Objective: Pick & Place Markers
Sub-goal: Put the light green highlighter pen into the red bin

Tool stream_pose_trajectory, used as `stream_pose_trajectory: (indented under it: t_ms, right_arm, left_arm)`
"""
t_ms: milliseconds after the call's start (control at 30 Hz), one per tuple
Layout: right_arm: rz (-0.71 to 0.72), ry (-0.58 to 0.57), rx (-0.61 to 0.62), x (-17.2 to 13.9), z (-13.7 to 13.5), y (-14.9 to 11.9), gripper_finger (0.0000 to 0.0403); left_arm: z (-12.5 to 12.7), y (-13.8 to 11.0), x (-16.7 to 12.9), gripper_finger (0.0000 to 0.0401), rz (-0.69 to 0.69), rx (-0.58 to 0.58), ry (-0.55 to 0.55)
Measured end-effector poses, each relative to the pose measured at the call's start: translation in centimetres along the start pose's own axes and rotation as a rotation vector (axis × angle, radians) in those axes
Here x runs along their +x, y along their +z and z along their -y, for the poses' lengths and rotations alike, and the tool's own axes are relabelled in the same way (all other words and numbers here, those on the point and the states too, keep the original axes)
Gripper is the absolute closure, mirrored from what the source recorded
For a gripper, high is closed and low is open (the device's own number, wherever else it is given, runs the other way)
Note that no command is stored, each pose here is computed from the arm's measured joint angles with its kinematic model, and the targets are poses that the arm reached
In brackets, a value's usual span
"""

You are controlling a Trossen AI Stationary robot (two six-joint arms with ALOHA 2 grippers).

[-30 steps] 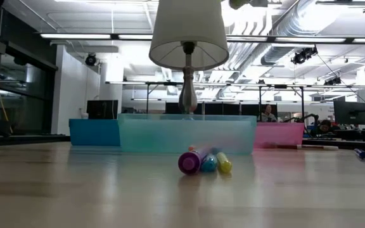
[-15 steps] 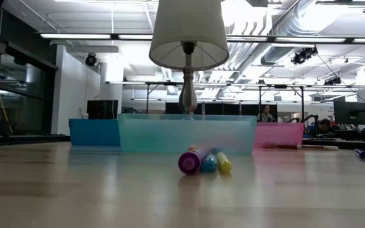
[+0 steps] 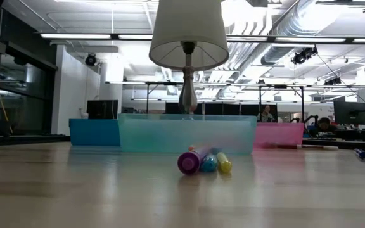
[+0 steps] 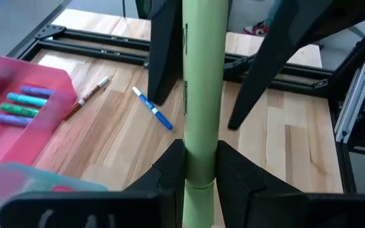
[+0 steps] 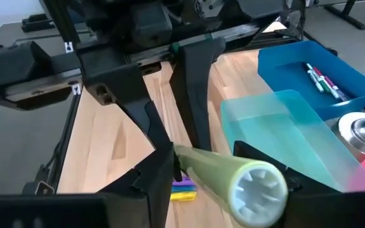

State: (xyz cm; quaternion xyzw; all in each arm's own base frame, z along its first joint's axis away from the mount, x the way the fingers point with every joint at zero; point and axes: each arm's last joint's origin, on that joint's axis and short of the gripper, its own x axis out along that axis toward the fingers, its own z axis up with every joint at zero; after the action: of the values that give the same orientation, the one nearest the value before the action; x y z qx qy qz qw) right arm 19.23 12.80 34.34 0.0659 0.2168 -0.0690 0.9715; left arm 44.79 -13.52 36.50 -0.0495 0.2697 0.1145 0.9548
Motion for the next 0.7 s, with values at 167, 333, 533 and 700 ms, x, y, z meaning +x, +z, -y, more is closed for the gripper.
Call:
stream_pose_trajectory:
  t_ms: [167, 333, 533, 700]
  right_arm:
    - [0.000, 0.000, -0.017, 0.01, -0.01, 0.00, 0.0287]
    - [-0.001, 0.012, -0.011, 0.01, -0.06, 0.03, 0.0333]
    - [-0.002, 0.011, -0.012, 0.01, -0.05, 0.02, 0.0341]
    - [-0.003, 0.000, -0.024, 0.01, 0.01, -0.04, 0.0341]
  left_arm:
    - [0.01, 0.03, 0.00, 0.0344, 0.003, 0.005, -0.001]
    - [0.05, 0.02, -0.01, 0.0344, 0.001, 0.019, -0.009]
    - [0.03, 0.03, 0.00, 0.0344, 0.001, 0.015, -0.008]
    - [-0.01, 0.04, 0.02, 0.0288, 0.002, -0.013, -0.004]
